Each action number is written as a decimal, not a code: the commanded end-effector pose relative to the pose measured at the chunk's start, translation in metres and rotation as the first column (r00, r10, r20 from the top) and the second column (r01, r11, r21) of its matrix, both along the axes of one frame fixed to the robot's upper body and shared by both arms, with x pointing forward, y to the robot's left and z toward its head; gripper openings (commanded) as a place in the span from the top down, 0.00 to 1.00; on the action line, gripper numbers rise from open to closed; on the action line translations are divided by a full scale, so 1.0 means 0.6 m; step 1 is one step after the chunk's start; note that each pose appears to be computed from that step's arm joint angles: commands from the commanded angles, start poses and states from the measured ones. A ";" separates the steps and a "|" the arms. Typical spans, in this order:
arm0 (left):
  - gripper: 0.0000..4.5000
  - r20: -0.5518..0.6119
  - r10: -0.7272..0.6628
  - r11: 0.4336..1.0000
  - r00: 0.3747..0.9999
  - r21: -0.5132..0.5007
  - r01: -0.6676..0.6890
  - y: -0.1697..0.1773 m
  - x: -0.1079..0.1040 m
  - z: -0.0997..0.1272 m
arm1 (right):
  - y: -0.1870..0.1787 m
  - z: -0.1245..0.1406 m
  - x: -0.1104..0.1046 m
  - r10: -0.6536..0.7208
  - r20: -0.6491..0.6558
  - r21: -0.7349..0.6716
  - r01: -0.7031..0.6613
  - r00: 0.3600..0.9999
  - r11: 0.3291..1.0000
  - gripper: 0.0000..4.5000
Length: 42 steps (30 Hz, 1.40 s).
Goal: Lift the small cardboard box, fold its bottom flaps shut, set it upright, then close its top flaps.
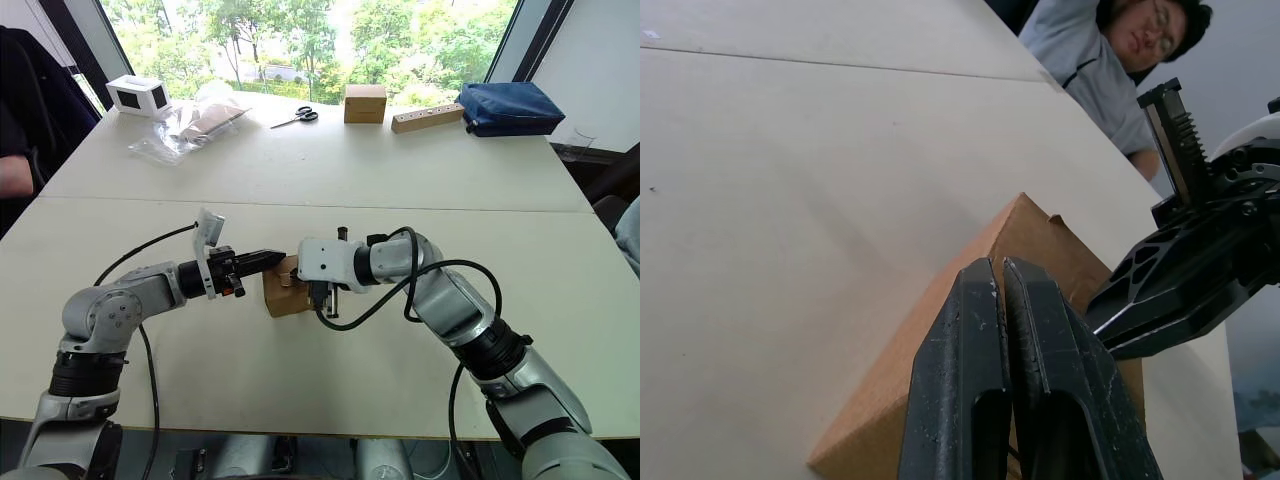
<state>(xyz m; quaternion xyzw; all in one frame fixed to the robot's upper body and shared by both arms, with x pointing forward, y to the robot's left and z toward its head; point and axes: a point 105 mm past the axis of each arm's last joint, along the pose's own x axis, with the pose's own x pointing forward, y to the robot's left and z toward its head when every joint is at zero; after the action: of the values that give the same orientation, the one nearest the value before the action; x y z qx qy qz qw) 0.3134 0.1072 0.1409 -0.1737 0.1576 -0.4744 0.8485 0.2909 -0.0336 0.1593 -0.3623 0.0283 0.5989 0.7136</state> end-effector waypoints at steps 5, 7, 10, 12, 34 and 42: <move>0.97 0.000 -0.004 1.000 1.000 -0.025 0.004 -0.003 0.001 0.009 | 0.003 0.008 -0.018 0.035 0.005 0.011 -0.035 0.999 0.999 1.00; 0.97 -0.002 -0.006 0.999 1.000 -0.032 0.005 -0.004 0.001 0.010 | 0.004 0.006 -0.013 0.028 0.009 0.005 -0.028 1.000 1.000 1.00; 0.97 -0.006 -0.008 0.999 1.000 -0.044 0.008 -0.004 0.000 0.014 | 0.003 0.000 -0.005 0.014 0.022 -0.012 -0.013 1.000 1.000 1.00; 0.97 -0.011 -0.009 0.999 1.000 -0.052 0.008 -0.005 0.000 0.015 | 0.001 -0.003 -0.002 0.010 0.030 -0.026 -0.009 0.999 1.000 1.00; 0.97 -0.032 -0.024 1.000 0.999 -0.021 0.023 -0.010 -0.009 0.003 | -0.009 -0.024 0.031 -0.022 0.140 -0.125 0.040 0.990 0.991 1.00; 0.97 -0.015 -0.032 0.999 0.999 0.037 0.033 -0.016 -0.010 -0.008 | -0.006 -0.021 0.025 -0.015 0.123 -0.106 0.028 0.992 0.994 1.00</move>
<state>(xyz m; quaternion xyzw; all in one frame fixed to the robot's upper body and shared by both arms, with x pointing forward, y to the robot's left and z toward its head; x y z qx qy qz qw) 0.3113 0.1030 0.1376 -0.1854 0.1738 -0.4734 0.8434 0.3043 -0.0351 0.1442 -0.4373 0.0188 0.5719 0.6938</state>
